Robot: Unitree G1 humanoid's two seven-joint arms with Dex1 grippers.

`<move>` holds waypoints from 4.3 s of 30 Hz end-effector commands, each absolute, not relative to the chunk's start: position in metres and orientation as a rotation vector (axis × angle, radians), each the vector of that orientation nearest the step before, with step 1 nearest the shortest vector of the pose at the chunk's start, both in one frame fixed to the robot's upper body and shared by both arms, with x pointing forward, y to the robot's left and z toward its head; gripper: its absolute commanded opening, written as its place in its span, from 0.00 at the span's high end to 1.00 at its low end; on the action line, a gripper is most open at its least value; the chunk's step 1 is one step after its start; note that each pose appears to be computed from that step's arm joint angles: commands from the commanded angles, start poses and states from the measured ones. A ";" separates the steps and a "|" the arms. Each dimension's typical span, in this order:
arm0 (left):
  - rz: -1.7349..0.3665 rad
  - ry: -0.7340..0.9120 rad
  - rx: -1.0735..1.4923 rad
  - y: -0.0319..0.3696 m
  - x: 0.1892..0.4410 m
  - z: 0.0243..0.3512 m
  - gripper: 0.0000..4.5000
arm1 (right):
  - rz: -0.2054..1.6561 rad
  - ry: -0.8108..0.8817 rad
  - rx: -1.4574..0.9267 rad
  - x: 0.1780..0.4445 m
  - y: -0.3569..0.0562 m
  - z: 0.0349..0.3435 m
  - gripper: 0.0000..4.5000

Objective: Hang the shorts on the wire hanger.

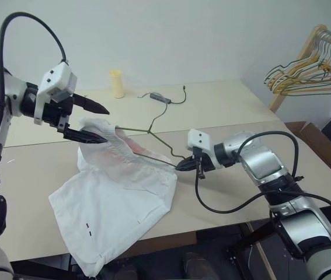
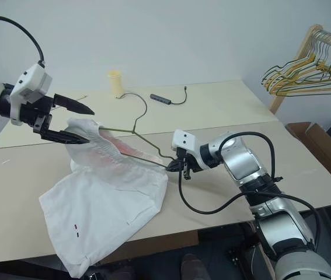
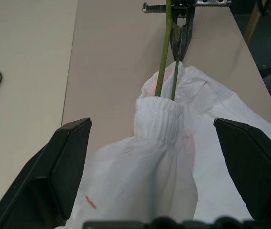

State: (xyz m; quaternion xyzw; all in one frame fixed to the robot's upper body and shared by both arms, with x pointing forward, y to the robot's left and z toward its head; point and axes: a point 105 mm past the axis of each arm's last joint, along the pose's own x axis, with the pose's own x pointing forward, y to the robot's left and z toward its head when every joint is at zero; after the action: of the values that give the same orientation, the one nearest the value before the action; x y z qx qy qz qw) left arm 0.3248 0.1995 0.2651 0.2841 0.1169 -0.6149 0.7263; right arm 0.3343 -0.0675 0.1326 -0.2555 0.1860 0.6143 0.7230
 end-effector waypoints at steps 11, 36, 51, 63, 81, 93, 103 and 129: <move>-1.365 0.348 0.688 0.201 0.325 0.257 0.49 | 1.368 0.379 -0.642 0.331 -0.057 0.143 1.00; -1.340 0.480 0.768 0.208 0.335 0.226 0.99 | 1.365 0.319 -0.642 0.331 -0.051 0.153 1.00; -1.246 0.384 0.811 0.219 0.346 0.242 1.00 | 1.162 0.150 -0.644 0.356 -0.068 0.174 0.19; -1.202 0.323 0.777 0.229 0.345 0.250 1.00 | 1.136 0.390 -0.254 0.329 -0.095 0.158 0.12; -1.185 0.310 0.769 0.232 0.342 0.251 1.00 | 1.139 0.513 -0.069 0.317 -0.029 0.111 0.64; -1.222 0.244 0.712 0.235 0.328 0.259 1.00 | 1.037 0.492 -0.146 0.333 -0.058 0.105 0.99; -1.241 0.280 0.711 0.241 0.320 0.252 1.00 | 0.932 0.428 -0.206 0.358 -0.107 0.126 0.99; -1.164 0.259 0.805 0.224 0.349 0.242 1.00 | 1.035 -0.058 -0.842 0.341 -0.074 0.222 0.99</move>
State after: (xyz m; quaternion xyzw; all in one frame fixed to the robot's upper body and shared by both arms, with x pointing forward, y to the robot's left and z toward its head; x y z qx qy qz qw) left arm 0.3478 0.2240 0.2202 0.3574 0.1565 -0.5440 0.7428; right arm 0.3446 -0.0804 0.2015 -0.3602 0.0186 0.4837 0.7974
